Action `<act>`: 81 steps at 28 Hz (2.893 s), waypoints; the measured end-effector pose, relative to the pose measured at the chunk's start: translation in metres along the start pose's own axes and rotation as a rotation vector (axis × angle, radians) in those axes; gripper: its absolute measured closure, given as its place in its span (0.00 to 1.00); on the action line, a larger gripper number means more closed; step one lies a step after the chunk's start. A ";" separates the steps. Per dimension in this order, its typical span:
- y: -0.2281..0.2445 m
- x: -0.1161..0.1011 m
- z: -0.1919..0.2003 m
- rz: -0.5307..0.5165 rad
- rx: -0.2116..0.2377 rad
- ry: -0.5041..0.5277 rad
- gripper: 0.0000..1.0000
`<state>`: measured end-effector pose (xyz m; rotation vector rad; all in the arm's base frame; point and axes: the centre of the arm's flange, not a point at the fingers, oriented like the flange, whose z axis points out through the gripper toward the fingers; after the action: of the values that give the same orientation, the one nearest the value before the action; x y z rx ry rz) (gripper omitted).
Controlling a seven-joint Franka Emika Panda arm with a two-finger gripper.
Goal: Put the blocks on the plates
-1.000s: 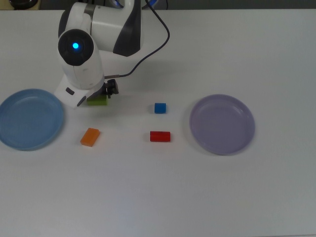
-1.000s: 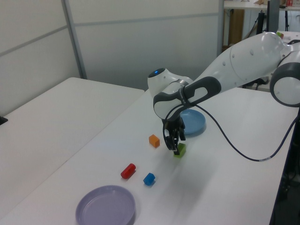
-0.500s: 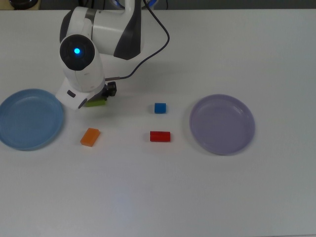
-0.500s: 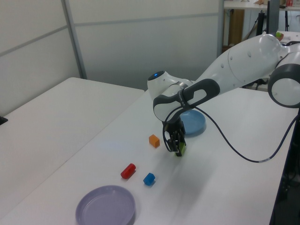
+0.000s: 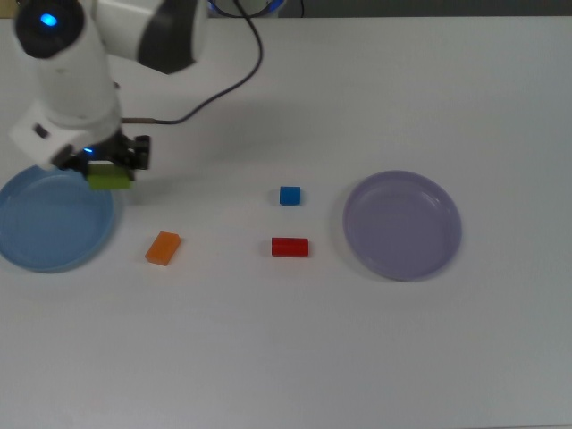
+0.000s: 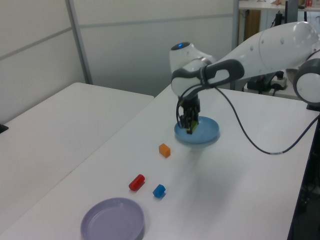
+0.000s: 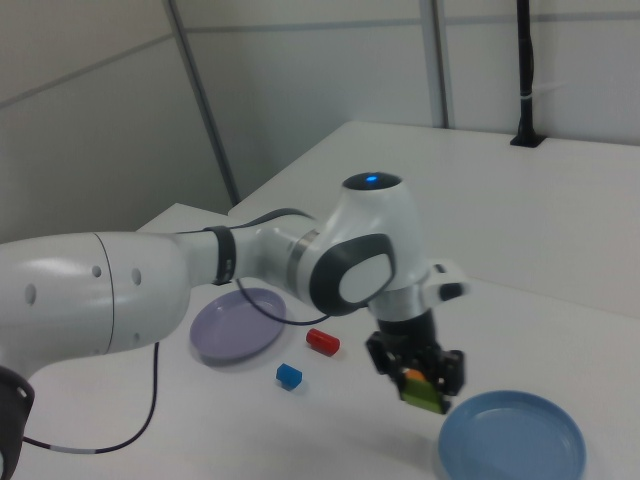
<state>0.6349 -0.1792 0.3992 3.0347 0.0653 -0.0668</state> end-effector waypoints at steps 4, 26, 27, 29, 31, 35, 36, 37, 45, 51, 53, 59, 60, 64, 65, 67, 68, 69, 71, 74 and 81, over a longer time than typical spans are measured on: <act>0.037 -0.007 0.005 0.041 -0.006 0.013 0.34; 0.049 0.014 0.070 0.049 -0.040 0.065 0.23; 0.048 0.014 0.070 0.048 -0.040 0.066 0.19; 0.047 0.015 0.070 0.045 -0.039 0.066 0.16; 0.044 0.016 0.069 0.041 -0.039 0.067 0.14; 0.040 0.019 0.067 0.040 -0.038 0.072 0.00; 0.038 0.020 0.065 0.049 -0.036 0.078 0.00; 0.036 0.022 0.062 0.059 -0.033 0.083 0.00; -0.019 0.043 0.041 0.228 0.007 0.127 0.01; -0.060 0.052 0.045 0.342 0.041 0.119 0.09; -0.069 0.055 0.055 0.372 0.058 0.105 0.15; -0.073 0.064 0.069 0.414 0.070 0.150 0.19; -0.073 0.064 0.071 0.416 0.071 0.152 0.22; -0.073 0.064 0.075 0.422 0.074 0.150 0.42; -0.073 0.064 0.075 0.422 0.074 0.150 0.46; -0.073 0.065 0.075 0.422 0.074 0.150 0.53; -0.074 0.065 0.075 0.422 0.074 0.150 0.58; -0.074 0.065 0.075 0.421 0.075 0.150 0.60; -0.075 0.065 0.074 0.420 0.075 0.152 0.67; -0.073 0.067 0.069 0.421 0.076 0.162 0.67; -0.040 0.064 0.031 0.488 0.106 0.226 0.67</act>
<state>0.6954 -0.1400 0.3609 3.0485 -0.6757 0.3201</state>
